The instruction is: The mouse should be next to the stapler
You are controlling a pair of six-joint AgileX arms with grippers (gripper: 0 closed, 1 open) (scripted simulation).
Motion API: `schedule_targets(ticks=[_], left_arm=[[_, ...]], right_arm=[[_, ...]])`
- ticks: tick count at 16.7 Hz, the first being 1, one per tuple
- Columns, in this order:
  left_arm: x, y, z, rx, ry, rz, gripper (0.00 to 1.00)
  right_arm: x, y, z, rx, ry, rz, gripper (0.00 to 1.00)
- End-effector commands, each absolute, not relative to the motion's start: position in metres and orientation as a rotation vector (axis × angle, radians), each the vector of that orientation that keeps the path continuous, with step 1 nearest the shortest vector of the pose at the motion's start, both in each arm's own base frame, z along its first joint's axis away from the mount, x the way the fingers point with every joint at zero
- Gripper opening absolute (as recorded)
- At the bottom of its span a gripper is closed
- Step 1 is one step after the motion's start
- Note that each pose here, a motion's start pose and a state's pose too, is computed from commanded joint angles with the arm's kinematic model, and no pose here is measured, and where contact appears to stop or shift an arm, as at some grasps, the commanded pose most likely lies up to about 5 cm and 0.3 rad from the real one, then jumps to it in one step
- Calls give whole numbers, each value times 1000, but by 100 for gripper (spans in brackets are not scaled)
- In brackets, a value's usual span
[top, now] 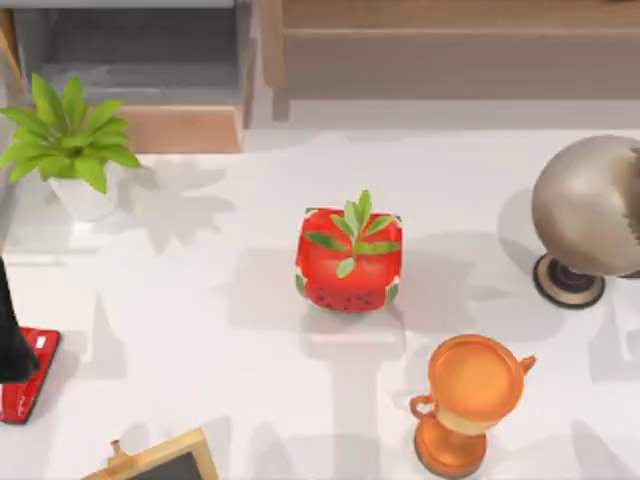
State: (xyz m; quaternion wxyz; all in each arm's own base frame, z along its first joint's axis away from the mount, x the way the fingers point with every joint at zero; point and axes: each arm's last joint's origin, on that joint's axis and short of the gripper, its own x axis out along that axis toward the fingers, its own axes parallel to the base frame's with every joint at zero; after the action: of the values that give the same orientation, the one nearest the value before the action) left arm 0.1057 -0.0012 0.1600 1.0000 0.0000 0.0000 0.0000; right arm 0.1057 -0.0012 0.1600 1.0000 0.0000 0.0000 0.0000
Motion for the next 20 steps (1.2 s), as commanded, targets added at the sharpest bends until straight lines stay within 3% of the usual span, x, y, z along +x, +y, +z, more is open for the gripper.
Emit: schedule_targets(ticks=[5,11,16,20], left_arm=[[106,0,172,0,33,7,100],[129,7,243,-9,252,55,100],[201,26,310,-36,536,121,100],[289,58,331,-77,779,184,100]], right_arm=[[106,-1,160,0,0,0,100],[106,-1,160,0,0,0,100],[106,-1,160,0,0,0,100],[106,-1,160,0,0,0,100]])
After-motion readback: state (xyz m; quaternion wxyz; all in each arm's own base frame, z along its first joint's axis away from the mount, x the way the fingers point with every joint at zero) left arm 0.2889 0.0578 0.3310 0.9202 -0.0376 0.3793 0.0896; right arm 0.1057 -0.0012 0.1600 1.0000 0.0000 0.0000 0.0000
